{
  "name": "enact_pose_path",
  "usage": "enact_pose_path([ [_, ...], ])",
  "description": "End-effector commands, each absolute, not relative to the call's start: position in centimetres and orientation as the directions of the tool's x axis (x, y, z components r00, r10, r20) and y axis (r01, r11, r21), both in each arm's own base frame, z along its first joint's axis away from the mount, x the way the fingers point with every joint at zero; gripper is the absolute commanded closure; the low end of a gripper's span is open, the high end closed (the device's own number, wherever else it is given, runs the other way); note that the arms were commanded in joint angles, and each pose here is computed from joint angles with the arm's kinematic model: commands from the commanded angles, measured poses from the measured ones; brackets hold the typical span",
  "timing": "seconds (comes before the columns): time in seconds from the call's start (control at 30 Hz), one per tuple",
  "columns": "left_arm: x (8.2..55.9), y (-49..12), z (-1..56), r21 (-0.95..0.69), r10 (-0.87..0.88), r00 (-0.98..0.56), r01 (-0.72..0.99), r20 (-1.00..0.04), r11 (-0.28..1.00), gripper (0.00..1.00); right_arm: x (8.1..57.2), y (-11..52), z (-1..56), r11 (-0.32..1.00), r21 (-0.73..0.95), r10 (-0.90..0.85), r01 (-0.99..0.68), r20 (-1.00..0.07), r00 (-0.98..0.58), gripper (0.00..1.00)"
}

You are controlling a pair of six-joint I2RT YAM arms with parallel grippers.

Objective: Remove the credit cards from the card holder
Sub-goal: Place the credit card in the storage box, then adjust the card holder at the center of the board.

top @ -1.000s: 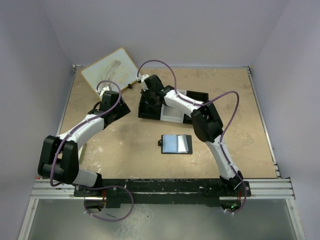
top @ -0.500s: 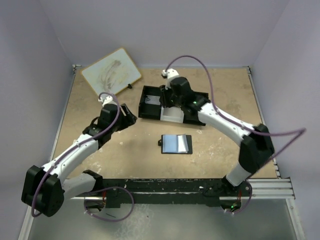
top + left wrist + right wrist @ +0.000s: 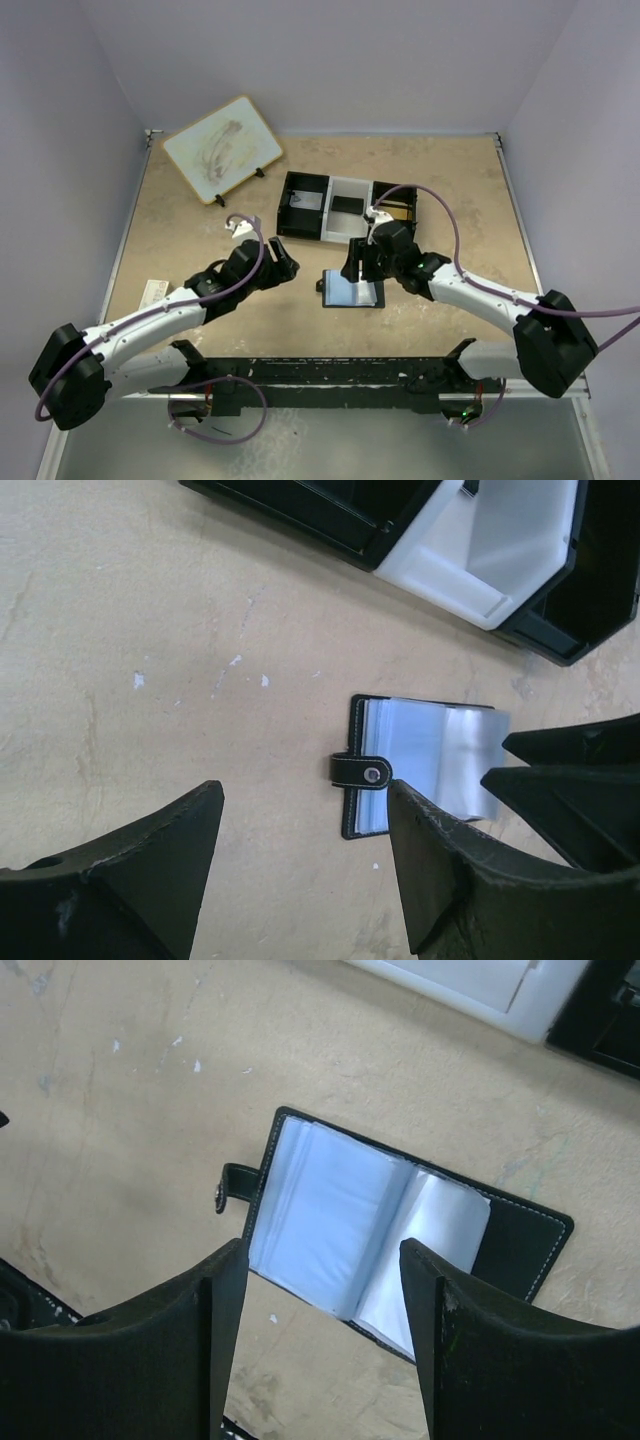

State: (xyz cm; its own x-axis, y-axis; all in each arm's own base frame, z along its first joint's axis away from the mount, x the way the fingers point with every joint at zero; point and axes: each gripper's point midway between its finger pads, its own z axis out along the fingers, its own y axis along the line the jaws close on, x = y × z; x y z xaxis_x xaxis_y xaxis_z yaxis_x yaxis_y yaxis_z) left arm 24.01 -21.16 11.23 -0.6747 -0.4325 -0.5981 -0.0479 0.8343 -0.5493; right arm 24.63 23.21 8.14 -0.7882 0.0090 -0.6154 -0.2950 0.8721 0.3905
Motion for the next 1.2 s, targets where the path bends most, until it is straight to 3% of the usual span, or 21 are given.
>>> enact_pose_path([
  [0.0, 25.0, -19.8, 12.7, -0.547, -0.491, -0.595, -0.1, -0.636, 0.831, 0.35, 25.5, 24.5, 9.9, 0.864, 0.406, 0.045, -0.297, -0.65, -0.759, 0.34],
  [0.23, 24.8, -17.2, 14.3, -0.499, -0.491, -0.54, -0.146, -0.683, 0.854, 0.29, 25.3, 24.6, 8.6, 0.936, 0.263, -0.005, -0.232, -0.653, -0.758, 0.32],
  [0.77, 23.6, -13.1, 16.1, -0.461, -0.509, -0.459, -0.222, -0.728, 0.859, 0.27, 25.4, 25.0, 7.5, 0.974, 0.165, -0.019, -0.157, -0.627, -0.778, 0.32],
  [1.17, 23.5, -12.9, 15.9, -0.442, -0.497, -0.466, -0.231, -0.732, 0.867, 0.27, 25.2, 26.3, 4.6, 0.98, 0.098, -0.086, -0.174, -0.58, -0.81, 0.27],
])
